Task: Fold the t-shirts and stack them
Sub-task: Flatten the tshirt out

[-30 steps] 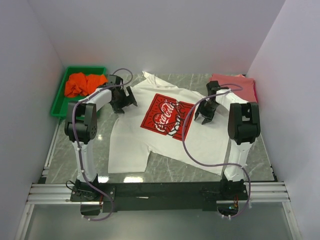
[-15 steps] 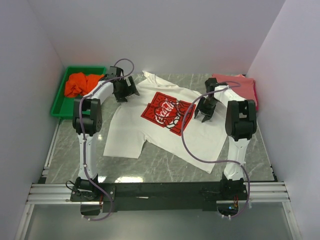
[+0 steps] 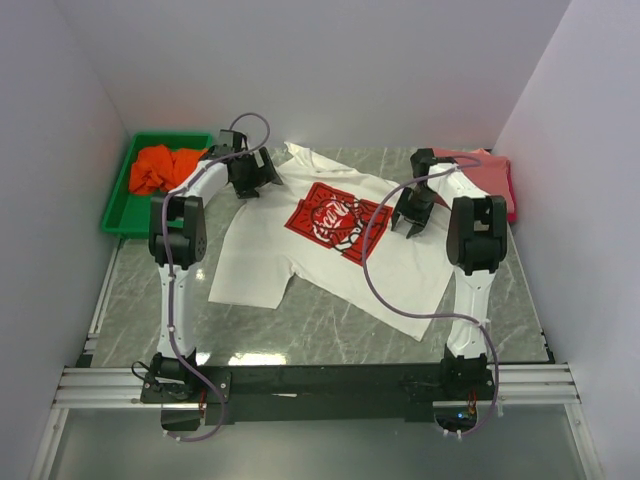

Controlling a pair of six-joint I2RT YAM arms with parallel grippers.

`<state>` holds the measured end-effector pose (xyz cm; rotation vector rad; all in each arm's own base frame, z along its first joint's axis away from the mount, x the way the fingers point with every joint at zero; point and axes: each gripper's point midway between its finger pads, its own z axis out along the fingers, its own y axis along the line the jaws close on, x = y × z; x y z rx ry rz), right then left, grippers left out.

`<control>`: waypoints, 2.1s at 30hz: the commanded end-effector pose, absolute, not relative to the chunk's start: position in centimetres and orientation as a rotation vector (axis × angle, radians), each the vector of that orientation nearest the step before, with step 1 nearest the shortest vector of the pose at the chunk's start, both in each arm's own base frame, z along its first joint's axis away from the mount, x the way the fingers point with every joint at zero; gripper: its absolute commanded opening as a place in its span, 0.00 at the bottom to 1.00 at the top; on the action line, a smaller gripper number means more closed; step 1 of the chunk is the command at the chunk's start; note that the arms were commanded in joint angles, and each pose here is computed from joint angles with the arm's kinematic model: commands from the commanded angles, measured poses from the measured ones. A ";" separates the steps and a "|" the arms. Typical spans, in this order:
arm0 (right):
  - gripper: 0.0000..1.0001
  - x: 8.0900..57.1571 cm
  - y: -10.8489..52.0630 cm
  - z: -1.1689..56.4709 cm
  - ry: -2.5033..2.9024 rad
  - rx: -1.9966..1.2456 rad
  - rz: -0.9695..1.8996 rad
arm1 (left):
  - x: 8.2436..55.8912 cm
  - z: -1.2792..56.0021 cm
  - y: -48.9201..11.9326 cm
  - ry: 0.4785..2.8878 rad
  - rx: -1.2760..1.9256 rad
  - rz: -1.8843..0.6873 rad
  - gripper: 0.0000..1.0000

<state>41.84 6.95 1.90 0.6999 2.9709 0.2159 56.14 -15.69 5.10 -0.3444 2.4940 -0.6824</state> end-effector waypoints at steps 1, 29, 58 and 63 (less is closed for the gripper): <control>0.56 43.5 5.3 0.9 2.946 0.683 0.142 | 57.7 5.6 -15.7 2.452 -0.288 -0.690 0.97; 0.56 45.1 8.4 10.2 2.726 0.515 0.460 | 30.0 9.7 -2.0 2.411 -0.916 0.042 0.83; 0.56 41.8 8.6 10.3 2.732 0.499 0.471 | 24.7 2.3 -3.4 2.560 -1.083 0.009 0.52; 0.56 41.2 8.6 10.0 2.734 0.503 0.467 | 24.6 1.6 -3.3 2.576 -1.089 0.024 0.51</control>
